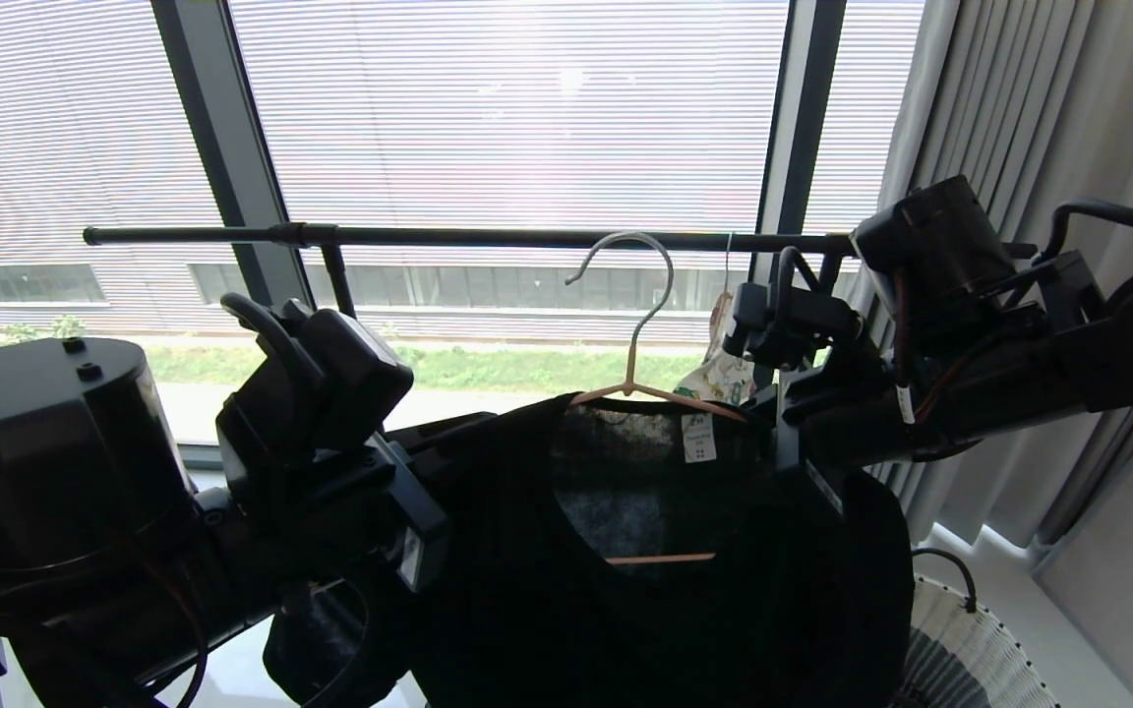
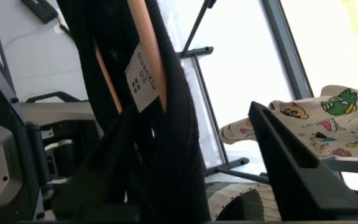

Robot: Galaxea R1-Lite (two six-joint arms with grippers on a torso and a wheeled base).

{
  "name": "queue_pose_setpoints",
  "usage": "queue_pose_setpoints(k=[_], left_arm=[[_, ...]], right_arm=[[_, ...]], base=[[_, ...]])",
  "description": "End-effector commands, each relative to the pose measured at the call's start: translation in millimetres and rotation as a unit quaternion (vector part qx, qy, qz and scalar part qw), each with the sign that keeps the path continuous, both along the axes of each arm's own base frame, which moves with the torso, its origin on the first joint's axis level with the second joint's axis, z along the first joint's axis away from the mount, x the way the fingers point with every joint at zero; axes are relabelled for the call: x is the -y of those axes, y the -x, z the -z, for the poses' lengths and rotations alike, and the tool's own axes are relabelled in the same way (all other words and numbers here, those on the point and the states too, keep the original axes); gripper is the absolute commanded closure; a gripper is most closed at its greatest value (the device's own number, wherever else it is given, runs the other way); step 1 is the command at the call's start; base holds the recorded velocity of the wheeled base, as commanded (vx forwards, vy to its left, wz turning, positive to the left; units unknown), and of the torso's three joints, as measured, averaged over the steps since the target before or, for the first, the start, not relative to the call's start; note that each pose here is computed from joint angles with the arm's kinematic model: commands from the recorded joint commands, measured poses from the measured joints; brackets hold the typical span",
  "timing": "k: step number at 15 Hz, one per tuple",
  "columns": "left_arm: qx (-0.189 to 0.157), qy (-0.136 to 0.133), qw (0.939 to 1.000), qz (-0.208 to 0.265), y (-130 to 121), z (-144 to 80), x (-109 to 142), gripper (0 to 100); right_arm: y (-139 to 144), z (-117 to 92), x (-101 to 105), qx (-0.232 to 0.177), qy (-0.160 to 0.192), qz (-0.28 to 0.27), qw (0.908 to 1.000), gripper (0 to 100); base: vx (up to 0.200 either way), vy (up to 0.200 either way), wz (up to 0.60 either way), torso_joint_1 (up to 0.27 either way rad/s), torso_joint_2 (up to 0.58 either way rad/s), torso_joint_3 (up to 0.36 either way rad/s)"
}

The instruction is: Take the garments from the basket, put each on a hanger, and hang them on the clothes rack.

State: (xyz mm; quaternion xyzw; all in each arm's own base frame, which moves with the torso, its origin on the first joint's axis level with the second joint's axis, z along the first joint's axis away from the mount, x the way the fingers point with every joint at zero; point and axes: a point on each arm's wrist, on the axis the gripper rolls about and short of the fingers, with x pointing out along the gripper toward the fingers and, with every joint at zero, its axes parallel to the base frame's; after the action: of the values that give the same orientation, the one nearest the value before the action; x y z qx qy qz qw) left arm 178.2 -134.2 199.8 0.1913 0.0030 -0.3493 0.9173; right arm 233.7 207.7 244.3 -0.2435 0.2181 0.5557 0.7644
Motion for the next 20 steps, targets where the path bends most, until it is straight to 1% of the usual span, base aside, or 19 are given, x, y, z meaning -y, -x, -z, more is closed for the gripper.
queue_pose_setpoints(k=[1, 4, 6, 7, 8, 10, 12, 14, 15, 16, 18, 20], left_arm=[[0.000, -0.001, 1.0000, 0.000, 0.2, 0.4, 0.0, 100], [0.000, -0.002, 1.0000, 0.001, 0.9, 0.9, -0.1, 100], [0.002, -0.009, 0.9999, 0.005, 2.0, 2.6, 0.3, 100], [-0.001, -0.012, 0.9999, 0.009, 3.5, 5.1, 1.3, 0], [-0.002, -0.012, 0.9999, 0.010, 3.8, 5.7, 2.0, 0], [-0.006, -0.015, 0.9998, 0.008, 4.2, 8.6, 0.7, 0], [-0.015, -0.022, 0.9996, 0.000, 7.3, 15.4, -5.3, 0], [-0.024, -0.029, 0.9993, -0.003, 15.2, 22.8, -13.2, 0], [-0.030, -0.033, 0.9989, -0.016, 16.5, 27.7, -20.5, 0], [-0.039, -0.036, 0.9975, -0.046, 14.7, 33.2, -33.2, 0], [-0.047, -0.034, 0.9931, -0.102, 7.1, 36.0, -53.3, 0], [-0.059, -0.036, 0.9889, -0.132, 6.8, 42.5, -67.2, 0]], right_arm=[[-0.3, 0.8, -0.4, -0.001, 0.001, 0.000, 1.0000, 100], [-0.1, 0.3, -0.2, 0.002, 0.001, 0.000, 1.0000, 100], [0.2, -0.2, 0.0, 0.009, 0.003, -0.006, 0.9999, 100], [-1.3, 0.2, 1.8, 0.038, 0.015, -0.026, 0.9988, 100], [-1.9, -0.3, 3.1, 0.053, 0.020, -0.039, 0.9976, 100], [0.0, -2.8, 4.1, 0.061, 0.015, -0.053, 0.9966, 100], [1.4, -8.7, 10.0, 0.071, 0.009, -0.051, 0.9961, 100], [-2.8, -11.9, 20.8, 0.079, 0.008, -0.035, 0.9962, 100], [-3.8, -13.5, 26.2, 0.084, 0.008, -0.031, 0.9959, 100], [-4.0, -15.6, 33.0, 0.091, 0.007, -0.029, 0.9954, 100], [-1.8, -17.1, 44.2, 0.098, 0.005, -0.028, 0.9948, 100], [2.5, -18.4, 57.5, 0.098, 0.005, -0.013, 0.9950, 100]], base=[[0.000, 0.000, 0.00, 0.000, 0.00, 0.000], [0.000, 0.000, 0.00, 0.000, 0.00, 0.000], [0.000, 0.000, 0.00, 0.000, 0.00, 0.000], [0.000, 0.000, 0.00, 0.000, 0.00, 0.000], [0.000, 0.000, 0.00, 0.000, 0.00, 0.000], [0.000, 0.000, 0.00, 0.000, 0.00, 0.000], [0.000, 0.000, 0.00, 0.000, 0.00, 0.000], [0.000, 0.000, 0.00, 0.000, 0.00, 0.000], [0.000, 0.000, 0.00, 0.000, 0.00, 0.000], [0.000, 0.000, 0.00, 0.000, 0.00, 0.000], [0.000, 0.000, 0.00, 0.000, 0.00, 0.000], [0.000, 0.000, 0.00, 0.000, 0.00, 0.000]])
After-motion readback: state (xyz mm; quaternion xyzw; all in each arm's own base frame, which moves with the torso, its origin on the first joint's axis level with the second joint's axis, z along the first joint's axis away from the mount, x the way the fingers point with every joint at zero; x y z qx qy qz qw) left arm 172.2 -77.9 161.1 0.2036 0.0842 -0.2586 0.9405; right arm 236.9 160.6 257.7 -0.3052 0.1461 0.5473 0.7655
